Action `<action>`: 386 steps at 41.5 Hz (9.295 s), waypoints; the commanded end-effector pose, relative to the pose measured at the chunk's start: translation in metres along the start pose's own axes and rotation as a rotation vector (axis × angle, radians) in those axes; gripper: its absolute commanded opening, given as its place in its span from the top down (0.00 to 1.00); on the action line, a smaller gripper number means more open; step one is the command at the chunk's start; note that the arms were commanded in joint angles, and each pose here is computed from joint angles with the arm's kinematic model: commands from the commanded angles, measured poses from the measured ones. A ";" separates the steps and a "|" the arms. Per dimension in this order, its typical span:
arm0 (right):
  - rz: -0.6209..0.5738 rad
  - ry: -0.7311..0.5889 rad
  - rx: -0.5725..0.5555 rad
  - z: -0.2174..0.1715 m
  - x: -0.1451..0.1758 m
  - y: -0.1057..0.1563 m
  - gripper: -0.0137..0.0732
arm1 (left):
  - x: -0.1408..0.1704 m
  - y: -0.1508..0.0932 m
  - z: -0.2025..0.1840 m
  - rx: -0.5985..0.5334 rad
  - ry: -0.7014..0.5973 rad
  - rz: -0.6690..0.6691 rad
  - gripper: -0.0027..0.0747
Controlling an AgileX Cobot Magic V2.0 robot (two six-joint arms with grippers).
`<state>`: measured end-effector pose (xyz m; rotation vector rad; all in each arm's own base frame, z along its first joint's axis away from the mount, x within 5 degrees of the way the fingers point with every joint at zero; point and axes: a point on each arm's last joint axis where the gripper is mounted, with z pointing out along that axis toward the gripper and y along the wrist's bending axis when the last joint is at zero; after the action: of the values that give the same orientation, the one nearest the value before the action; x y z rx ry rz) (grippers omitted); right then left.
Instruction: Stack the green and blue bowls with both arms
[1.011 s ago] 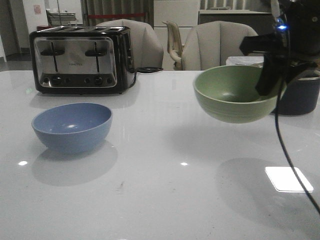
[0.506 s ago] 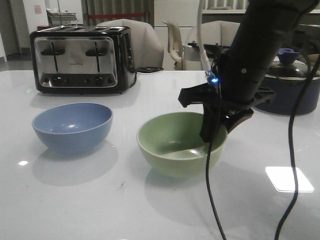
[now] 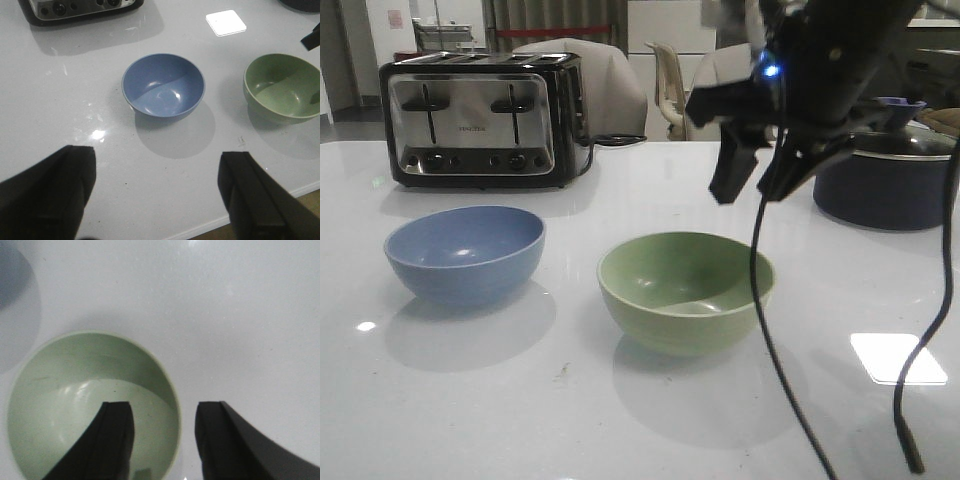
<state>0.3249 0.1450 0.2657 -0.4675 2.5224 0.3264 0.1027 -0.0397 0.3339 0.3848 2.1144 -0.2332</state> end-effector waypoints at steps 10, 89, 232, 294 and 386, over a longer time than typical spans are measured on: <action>-0.125 -0.228 0.003 -0.109 0.043 0.013 0.36 | -0.014 -0.001 -0.004 0.012 -0.091 -0.003 0.25; -0.127 -0.209 -0.001 -0.135 0.146 0.009 0.36 | -0.054 0.059 0.308 -0.074 0.554 -0.152 0.31; -0.126 -0.213 -0.001 -0.135 0.146 0.009 0.36 | -0.056 -0.056 0.046 0.356 0.307 0.218 0.40; -0.125 -0.211 -0.002 -0.135 0.146 0.009 0.80 | -0.031 -0.032 0.013 0.179 0.162 0.106 0.84; -0.125 -0.207 -0.003 -0.134 0.146 0.009 0.80 | 0.132 0.019 0.015 -0.328 -0.750 -0.047 0.84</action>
<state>0.1379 0.0709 0.2831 -0.5801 2.3625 0.3086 0.0559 -0.0020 0.2126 0.0325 1.4739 -0.0229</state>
